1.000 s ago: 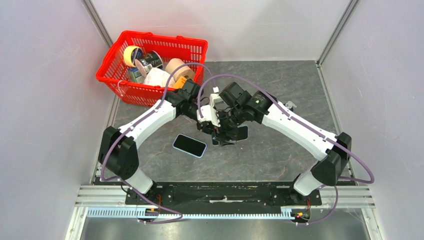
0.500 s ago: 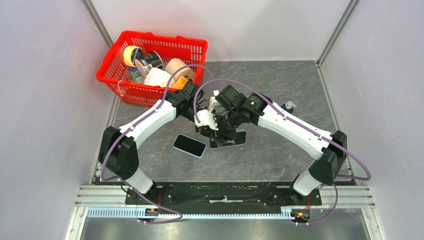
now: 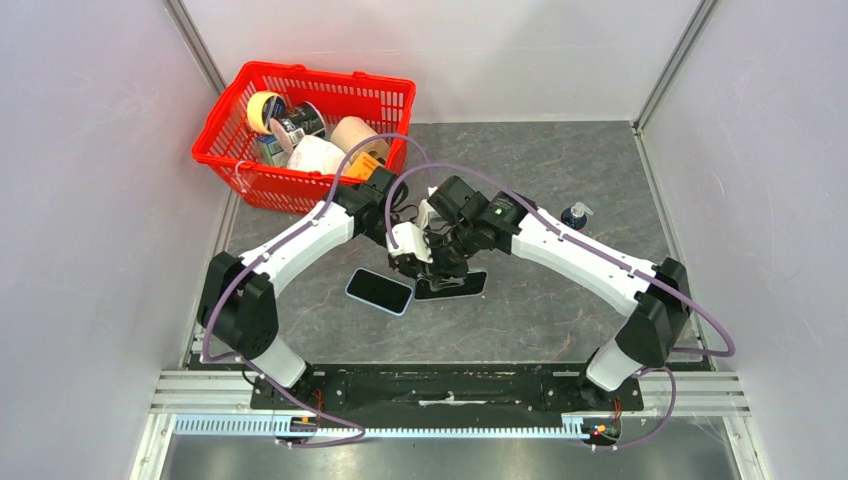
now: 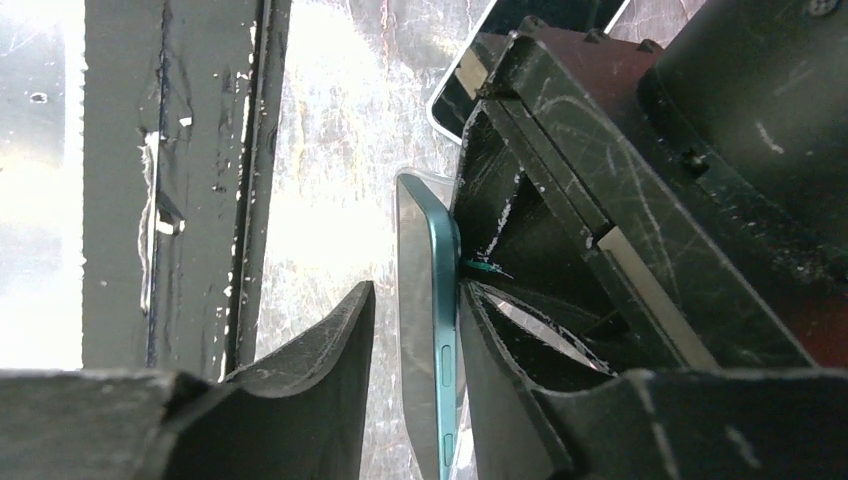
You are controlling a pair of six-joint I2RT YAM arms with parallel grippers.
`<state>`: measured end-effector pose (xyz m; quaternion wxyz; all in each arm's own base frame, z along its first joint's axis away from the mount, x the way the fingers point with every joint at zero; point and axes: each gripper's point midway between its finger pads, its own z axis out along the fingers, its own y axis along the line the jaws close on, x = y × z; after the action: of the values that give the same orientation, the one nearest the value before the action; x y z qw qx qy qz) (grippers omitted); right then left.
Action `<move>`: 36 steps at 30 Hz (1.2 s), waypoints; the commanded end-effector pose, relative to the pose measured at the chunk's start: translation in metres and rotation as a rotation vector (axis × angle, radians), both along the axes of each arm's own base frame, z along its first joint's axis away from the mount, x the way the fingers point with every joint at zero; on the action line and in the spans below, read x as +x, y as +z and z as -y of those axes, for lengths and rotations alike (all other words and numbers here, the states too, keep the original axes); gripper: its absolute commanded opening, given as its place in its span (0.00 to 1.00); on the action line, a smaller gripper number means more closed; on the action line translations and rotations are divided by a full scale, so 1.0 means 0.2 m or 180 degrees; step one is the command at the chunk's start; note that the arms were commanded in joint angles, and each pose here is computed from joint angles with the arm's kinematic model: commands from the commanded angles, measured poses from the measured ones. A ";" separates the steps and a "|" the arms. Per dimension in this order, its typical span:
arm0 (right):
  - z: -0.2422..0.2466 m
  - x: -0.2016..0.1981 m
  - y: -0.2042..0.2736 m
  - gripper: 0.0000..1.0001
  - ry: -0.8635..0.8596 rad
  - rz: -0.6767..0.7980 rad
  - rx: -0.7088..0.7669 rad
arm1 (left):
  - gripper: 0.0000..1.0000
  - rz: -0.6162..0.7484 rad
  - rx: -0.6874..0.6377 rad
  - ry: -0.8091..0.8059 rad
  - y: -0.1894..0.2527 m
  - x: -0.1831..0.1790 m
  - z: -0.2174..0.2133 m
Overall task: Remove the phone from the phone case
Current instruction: Remove the phone case from the phone.
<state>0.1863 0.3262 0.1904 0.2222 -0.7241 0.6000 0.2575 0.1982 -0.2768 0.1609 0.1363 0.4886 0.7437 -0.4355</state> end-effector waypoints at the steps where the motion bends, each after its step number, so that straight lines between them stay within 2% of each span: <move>1: 0.03 -0.12 -0.21 0.41 -0.0025 -0.0381 -0.0272 | 0.02 0.0394 -0.0660 -0.0239 0.20 0.05 0.12; 7: 0.03 -0.09 -0.34 0.39 -0.0180 -0.0298 -0.0275 | 0.02 0.0675 -0.0517 -0.0267 0.07 0.06 0.13; 12: 0.03 -0.06 -0.41 0.35 -0.0292 -0.0214 -0.0300 | 0.02 0.0745 -0.0428 -0.0350 -0.04 0.03 0.16; 23: 0.02 -0.09 -0.55 0.35 -0.0360 -0.0252 -0.0331 | 0.02 0.1174 -0.0368 -0.0330 -0.18 0.03 0.23; 28: 0.01 -0.10 -0.64 0.36 -0.0362 -0.0265 -0.0427 | 0.02 0.1179 -0.0361 -0.0337 -0.22 0.01 0.24; 36: 0.00 -0.03 -0.71 0.42 -0.0523 -0.0067 -0.0546 | 0.02 0.1146 -0.0358 -0.0376 -0.25 -0.02 0.25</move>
<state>0.1700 0.3238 0.0839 0.1944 -0.7312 0.6176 0.2146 0.1853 -0.2772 0.0647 0.1550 0.5311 0.7449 -0.3730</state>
